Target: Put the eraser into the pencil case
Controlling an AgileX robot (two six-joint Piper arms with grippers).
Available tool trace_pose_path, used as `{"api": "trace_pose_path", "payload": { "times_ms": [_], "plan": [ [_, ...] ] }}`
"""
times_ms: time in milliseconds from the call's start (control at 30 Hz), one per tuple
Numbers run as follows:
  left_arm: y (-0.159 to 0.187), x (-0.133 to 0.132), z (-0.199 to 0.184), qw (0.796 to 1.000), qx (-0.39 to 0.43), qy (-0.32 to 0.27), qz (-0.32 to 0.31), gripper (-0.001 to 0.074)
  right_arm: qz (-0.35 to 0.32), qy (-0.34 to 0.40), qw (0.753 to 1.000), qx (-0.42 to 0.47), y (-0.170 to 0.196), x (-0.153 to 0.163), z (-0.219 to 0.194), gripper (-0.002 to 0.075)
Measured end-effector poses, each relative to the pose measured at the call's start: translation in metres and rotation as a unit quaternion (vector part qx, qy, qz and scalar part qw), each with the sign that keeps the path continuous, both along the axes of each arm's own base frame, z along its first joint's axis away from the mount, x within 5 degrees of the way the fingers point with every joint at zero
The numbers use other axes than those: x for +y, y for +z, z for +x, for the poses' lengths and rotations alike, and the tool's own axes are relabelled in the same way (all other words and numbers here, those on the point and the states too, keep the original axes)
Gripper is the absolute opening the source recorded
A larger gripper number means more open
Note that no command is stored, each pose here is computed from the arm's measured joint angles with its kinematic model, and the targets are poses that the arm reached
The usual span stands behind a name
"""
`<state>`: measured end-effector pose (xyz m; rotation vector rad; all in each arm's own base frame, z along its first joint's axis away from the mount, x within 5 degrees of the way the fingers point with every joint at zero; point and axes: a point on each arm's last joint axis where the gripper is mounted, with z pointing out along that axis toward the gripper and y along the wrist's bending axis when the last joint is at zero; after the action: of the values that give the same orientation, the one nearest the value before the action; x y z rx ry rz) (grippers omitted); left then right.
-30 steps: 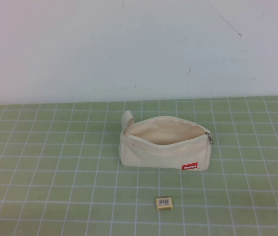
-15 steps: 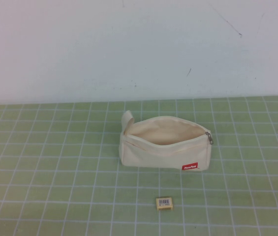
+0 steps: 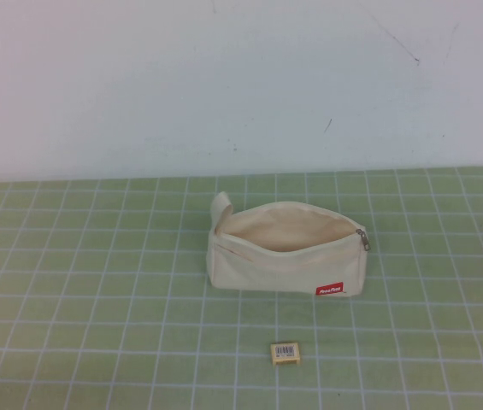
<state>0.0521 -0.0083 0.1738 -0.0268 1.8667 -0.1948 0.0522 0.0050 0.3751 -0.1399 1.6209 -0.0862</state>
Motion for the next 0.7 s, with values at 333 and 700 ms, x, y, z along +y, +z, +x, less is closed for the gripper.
{"api": "trace_pose_path", "payload": {
  "times_ms": [333, 700],
  "plan": [
    [0.0, 0.0, 0.0, 1.0, 0.0, 0.0, 0.0, -0.0001, -0.042, 0.235, 0.909, 0.342, -0.053, 0.027, 0.102, -0.0001],
    [0.0, 0.0, 0.0, 1.0, 0.0, 0.0, 0.0, -0.0001, -0.113, 0.397, 0.808, 0.421, -0.122, 0.101, 0.158, -0.0001]
  ]
}}
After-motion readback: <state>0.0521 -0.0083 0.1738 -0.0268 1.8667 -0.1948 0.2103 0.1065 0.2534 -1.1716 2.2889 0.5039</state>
